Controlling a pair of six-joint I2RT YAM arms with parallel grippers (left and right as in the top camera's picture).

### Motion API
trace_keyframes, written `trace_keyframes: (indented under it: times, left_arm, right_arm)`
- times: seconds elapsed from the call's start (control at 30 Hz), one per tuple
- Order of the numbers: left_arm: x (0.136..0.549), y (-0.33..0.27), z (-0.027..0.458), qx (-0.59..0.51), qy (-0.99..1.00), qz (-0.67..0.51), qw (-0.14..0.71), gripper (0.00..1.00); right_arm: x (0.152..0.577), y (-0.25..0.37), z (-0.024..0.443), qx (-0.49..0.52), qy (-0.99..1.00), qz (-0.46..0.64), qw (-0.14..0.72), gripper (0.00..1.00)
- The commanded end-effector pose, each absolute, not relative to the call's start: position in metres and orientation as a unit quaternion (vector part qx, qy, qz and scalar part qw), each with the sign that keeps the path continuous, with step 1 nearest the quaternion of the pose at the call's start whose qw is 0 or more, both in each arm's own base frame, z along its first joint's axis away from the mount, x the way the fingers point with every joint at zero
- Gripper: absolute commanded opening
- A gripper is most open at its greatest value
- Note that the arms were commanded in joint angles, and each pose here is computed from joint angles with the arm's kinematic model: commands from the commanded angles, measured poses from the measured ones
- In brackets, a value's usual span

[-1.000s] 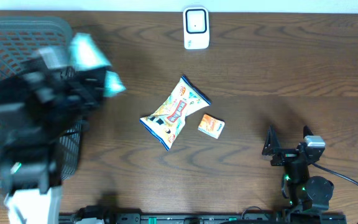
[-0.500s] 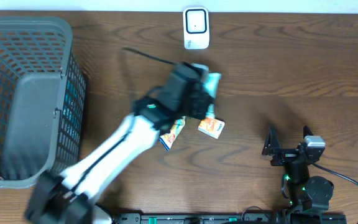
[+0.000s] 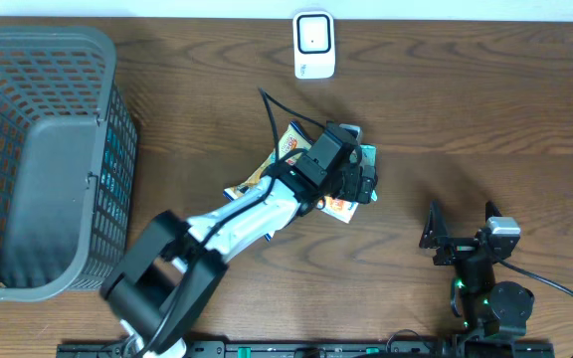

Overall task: Scan the item barcode
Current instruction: 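Grasp the mint-green wipes pack in the basket and place it on the table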

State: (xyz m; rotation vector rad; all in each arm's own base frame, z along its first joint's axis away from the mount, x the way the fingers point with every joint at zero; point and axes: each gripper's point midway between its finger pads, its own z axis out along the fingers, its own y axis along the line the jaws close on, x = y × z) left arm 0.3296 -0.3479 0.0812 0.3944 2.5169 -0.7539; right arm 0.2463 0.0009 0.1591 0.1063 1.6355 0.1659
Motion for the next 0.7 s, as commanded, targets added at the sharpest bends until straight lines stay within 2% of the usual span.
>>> trace_keyframes:
  times: [0.0, 0.17, 0.37, 0.5, 0.67]
  left_arm:
    - [0.34, -0.353, 0.172, 0.17, 0.878, -0.307, 0.326, 0.93]
    - [0.352, -0.286, 0.259, 0.127, 0.857, -0.21, 0.453, 0.95]
    - [0.348, -0.146, 0.339, 0.024, 0.82, 0.003, 0.572, 0.98]
    - [0.336, -0.037, 0.378, -0.122, 0.775, 0.124, 0.607, 0.99]
    - [0.32, 0.06, 0.389, -0.288, 0.727, 0.128, 0.61, 0.98]
  right_arm:
    - [0.246, 0.001, 0.159, 0.049, 0.728, 0.074, 0.68, 0.99]
    - [0.246, 0.001, 0.159, 0.049, 0.728, 0.074, 0.68, 0.99]
    - [0.246, 0.001, 0.159, 0.049, 0.728, 0.074, 0.68, 0.99]
    - [0.246, 0.001, 0.159, 0.049, 0.728, 0.074, 0.68, 0.99]
    - [0.246, 0.001, 0.159, 0.049, 0.728, 0.074, 0.68, 0.99]
